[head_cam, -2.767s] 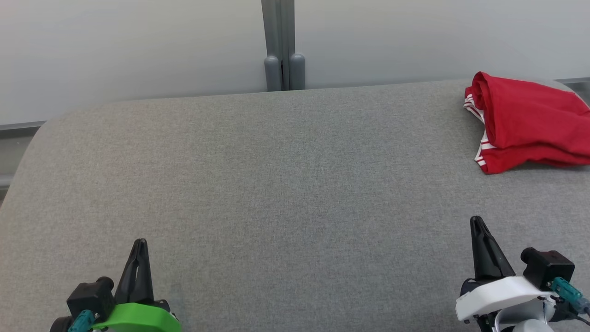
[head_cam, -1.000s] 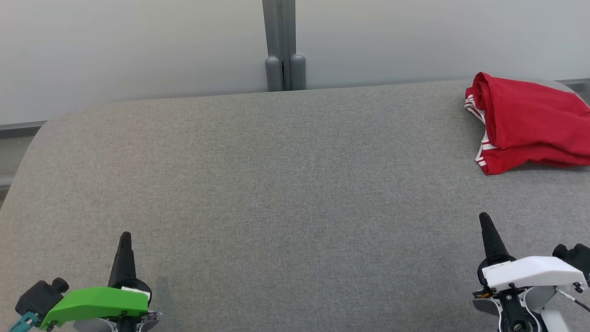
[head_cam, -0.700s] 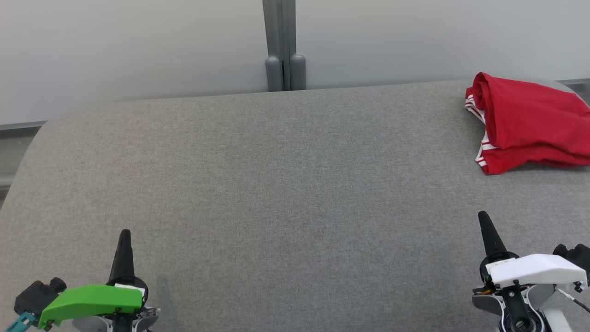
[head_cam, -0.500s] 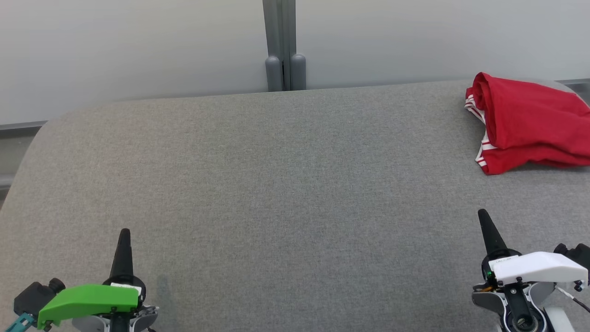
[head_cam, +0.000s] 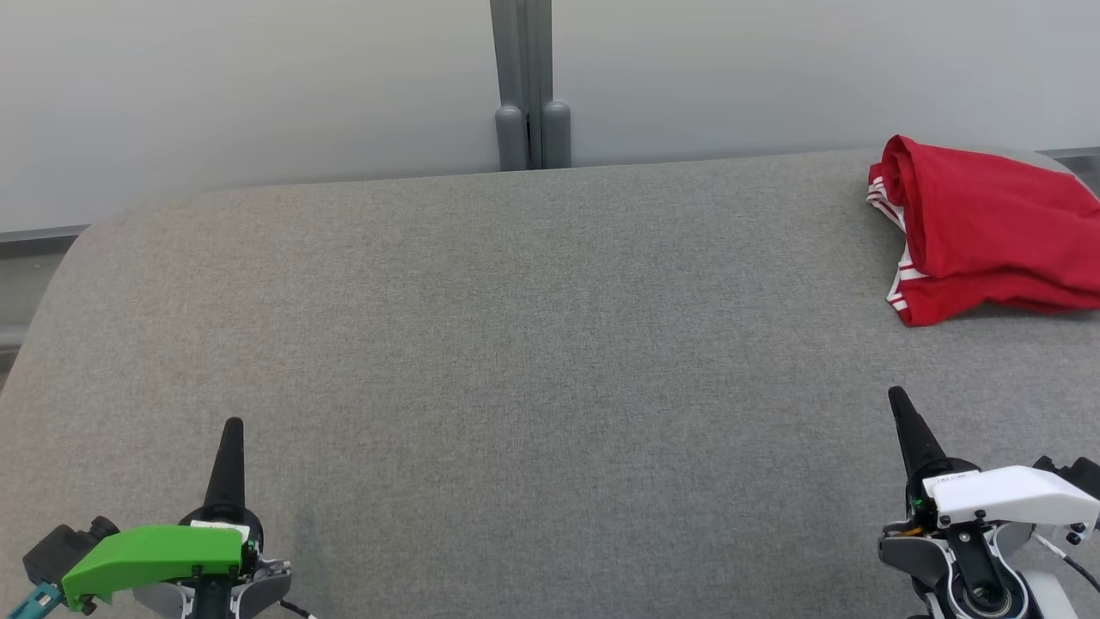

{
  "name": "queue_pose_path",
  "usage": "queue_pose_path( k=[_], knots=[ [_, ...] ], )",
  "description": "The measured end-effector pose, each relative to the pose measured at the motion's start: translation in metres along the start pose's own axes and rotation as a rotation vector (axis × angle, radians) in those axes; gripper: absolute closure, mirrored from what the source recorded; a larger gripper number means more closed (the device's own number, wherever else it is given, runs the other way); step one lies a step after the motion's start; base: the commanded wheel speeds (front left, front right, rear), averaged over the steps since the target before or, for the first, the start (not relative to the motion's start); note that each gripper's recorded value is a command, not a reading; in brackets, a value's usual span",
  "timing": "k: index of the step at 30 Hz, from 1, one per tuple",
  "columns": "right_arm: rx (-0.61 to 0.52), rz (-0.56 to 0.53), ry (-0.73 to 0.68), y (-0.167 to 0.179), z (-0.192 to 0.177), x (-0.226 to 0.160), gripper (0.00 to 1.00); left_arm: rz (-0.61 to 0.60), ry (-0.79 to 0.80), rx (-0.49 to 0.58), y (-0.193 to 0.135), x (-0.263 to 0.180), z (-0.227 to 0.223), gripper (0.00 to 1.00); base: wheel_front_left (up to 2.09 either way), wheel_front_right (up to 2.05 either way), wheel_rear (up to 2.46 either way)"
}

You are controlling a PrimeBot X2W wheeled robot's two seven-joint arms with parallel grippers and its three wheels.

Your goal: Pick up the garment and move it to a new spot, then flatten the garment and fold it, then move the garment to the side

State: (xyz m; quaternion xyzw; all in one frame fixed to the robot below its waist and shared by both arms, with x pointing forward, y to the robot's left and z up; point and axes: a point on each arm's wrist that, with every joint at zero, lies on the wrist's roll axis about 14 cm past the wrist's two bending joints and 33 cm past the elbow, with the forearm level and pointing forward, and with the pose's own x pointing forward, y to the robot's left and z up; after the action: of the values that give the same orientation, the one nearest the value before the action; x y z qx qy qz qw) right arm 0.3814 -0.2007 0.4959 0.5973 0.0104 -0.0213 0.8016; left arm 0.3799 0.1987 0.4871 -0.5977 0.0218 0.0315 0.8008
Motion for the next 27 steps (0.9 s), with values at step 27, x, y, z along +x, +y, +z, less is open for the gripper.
queue_pose_path(
  k=[27],
  knots=[
    [0.219, 0.025, 0.013, 0.006, 0.001, 0.004, 1.00, -0.042, 0.014, -0.221, -0.011, 0.004, 0.003, 1.00, 0.00, 0.00, 0.00]
  ],
)
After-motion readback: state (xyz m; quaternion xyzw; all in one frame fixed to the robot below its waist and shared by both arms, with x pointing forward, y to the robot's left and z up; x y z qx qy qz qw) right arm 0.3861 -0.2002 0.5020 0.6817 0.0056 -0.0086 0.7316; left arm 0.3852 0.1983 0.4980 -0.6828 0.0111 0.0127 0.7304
